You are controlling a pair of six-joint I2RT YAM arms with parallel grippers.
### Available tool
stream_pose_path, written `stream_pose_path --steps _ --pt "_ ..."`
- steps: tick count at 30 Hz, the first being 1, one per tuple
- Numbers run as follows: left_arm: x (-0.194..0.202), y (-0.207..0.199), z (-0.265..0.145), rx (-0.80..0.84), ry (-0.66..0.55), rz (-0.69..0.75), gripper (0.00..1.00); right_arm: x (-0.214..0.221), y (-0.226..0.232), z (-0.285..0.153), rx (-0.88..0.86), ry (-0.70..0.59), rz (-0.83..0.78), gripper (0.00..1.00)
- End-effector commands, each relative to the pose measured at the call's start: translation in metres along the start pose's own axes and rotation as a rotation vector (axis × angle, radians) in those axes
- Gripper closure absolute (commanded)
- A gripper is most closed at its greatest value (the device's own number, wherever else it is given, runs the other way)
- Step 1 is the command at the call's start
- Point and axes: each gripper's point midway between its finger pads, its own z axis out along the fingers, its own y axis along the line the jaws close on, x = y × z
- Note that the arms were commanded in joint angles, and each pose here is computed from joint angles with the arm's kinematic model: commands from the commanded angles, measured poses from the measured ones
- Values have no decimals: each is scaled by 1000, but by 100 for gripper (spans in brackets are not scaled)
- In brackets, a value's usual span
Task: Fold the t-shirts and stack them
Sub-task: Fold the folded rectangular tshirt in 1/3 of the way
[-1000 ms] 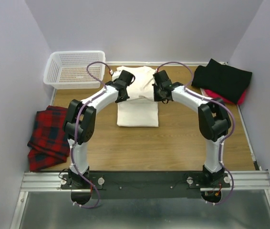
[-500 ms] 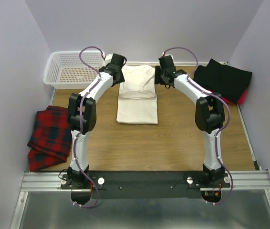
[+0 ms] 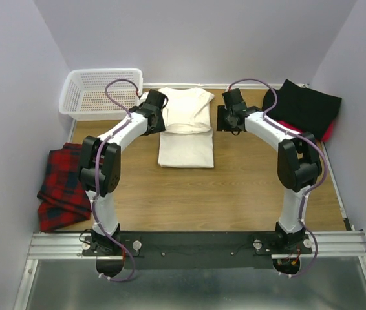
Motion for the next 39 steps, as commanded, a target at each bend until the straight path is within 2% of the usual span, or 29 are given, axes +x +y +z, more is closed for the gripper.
stream_pose_path --steps 1,7,13,19,24,28,29,31,34,35,37,39 --pt "23 -18 -13 99 36 41 35 20 15 -19 -76 45 37 37" --pt "55 -35 8 132 118 88 36 38 36 -8 -110 94 20 37" --pt "57 -41 31 98 146 100 36 40 52 11 -139 121 31 37" --pt "40 -46 46 47 120 85 36 29 57 25 -131 104 39 37" --pt "9 -55 54 20 53 59 36 12 55 37 -83 60 42 37" --pt "-18 -53 59 -28 -5 28 36 -12 44 47 7 -10 37 37" --pt "-39 -49 57 -58 -48 4 36 -21 37 56 61 -31 29 37" --pt "-46 -40 58 -85 -56 -7 36 -37 28 53 128 -66 46 37" --pt "-52 -26 48 -114 -65 -14 36 -47 13 46 175 -87 97 36" --pt "-42 -18 51 -129 -49 -10 36 -49 8 43 173 -88 121 36" --pt "-46 -16 35 -91 -59 0 36 -44 13 32 102 -56 126 36" --pt "-23 -17 34 -27 -5 40 36 -44 20 14 25 -42 94 36"
